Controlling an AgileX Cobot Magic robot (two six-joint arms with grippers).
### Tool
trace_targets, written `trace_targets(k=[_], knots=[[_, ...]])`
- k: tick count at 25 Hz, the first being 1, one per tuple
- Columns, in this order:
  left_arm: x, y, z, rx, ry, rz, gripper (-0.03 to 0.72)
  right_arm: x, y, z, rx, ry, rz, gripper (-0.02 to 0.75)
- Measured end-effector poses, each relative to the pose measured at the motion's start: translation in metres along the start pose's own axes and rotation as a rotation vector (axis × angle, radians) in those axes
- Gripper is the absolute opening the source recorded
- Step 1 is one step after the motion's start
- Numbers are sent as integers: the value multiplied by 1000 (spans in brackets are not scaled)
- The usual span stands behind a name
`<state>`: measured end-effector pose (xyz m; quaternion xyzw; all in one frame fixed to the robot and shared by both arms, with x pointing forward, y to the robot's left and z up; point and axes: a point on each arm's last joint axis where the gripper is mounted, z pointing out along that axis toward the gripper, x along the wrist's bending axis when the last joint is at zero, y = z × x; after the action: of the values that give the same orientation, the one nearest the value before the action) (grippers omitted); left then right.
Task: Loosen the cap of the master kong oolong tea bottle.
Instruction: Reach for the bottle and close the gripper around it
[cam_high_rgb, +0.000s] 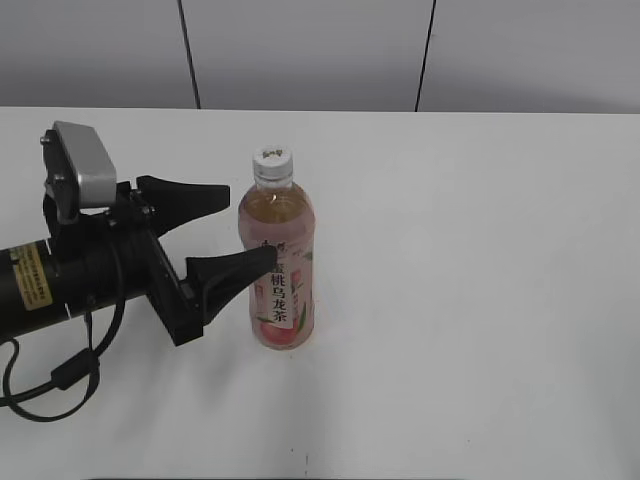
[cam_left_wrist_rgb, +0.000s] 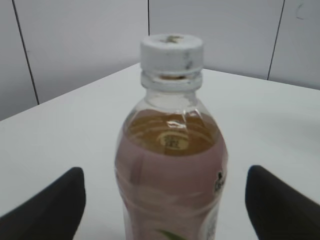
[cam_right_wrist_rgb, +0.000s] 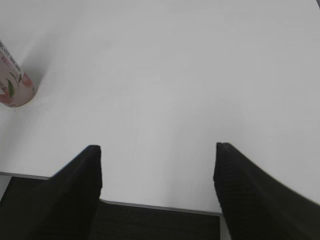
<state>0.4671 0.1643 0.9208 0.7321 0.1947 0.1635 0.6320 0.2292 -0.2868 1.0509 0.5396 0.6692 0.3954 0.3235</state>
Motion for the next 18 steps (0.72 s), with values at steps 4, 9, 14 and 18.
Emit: trace_targets(k=[4, 9, 14, 18], knots=[[5, -1, 5, -6, 11, -5, 591, 0, 0, 0, 0, 0, 0, 531], [6, -15, 17, 26, -16, -29, 591, 0, 0, 0, 0, 0, 0, 531], [3, -21, 32, 37, -55, -31, 591, 0, 0, 0, 0, 0, 0, 531], [6, -19, 37, 23, -57, -19, 591, 0, 0, 0, 0, 0, 0, 531]])
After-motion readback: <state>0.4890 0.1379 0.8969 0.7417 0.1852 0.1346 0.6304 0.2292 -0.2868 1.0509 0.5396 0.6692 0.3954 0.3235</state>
